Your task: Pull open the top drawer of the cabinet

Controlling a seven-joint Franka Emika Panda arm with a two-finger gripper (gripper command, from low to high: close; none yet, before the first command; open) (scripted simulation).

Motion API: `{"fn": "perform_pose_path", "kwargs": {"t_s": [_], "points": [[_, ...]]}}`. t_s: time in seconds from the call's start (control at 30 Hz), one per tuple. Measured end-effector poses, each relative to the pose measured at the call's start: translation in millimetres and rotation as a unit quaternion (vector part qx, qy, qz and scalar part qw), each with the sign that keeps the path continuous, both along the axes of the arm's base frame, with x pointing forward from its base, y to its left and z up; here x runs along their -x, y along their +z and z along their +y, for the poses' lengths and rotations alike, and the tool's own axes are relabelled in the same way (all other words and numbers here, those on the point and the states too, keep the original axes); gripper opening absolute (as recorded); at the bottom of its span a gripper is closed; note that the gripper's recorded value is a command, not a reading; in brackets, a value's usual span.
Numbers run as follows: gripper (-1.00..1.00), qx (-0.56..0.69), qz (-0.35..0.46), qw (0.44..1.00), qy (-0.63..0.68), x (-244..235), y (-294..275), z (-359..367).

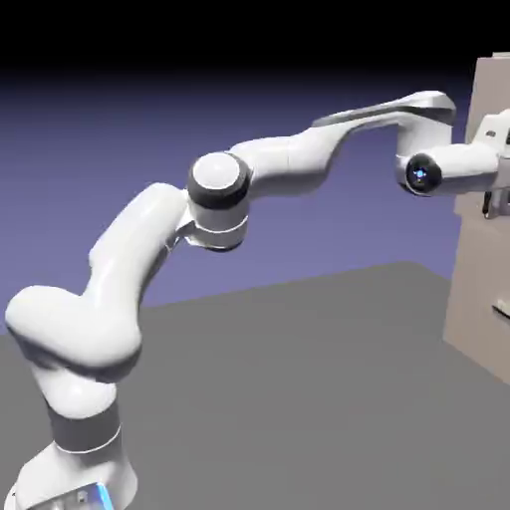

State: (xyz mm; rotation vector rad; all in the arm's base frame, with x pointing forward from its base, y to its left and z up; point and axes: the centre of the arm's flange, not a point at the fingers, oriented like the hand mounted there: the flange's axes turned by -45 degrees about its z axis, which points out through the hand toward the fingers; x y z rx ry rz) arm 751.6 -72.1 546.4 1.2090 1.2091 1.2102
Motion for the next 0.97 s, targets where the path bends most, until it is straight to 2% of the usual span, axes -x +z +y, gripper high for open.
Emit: {"fn": "perform_pose_path", "kwargs": {"t_s": [0.87,0.9,0.97], "points": [[-1.00,0.000,0.000,1.000,0.000,184.1,-0.2,-0.1],[1.00,0.000,0.000,1.000,0.000,189.2,-0.2,-0.1],[1.00,0.000,0.000,1.000,0.000,189.2,-0.1,0.0]]}}
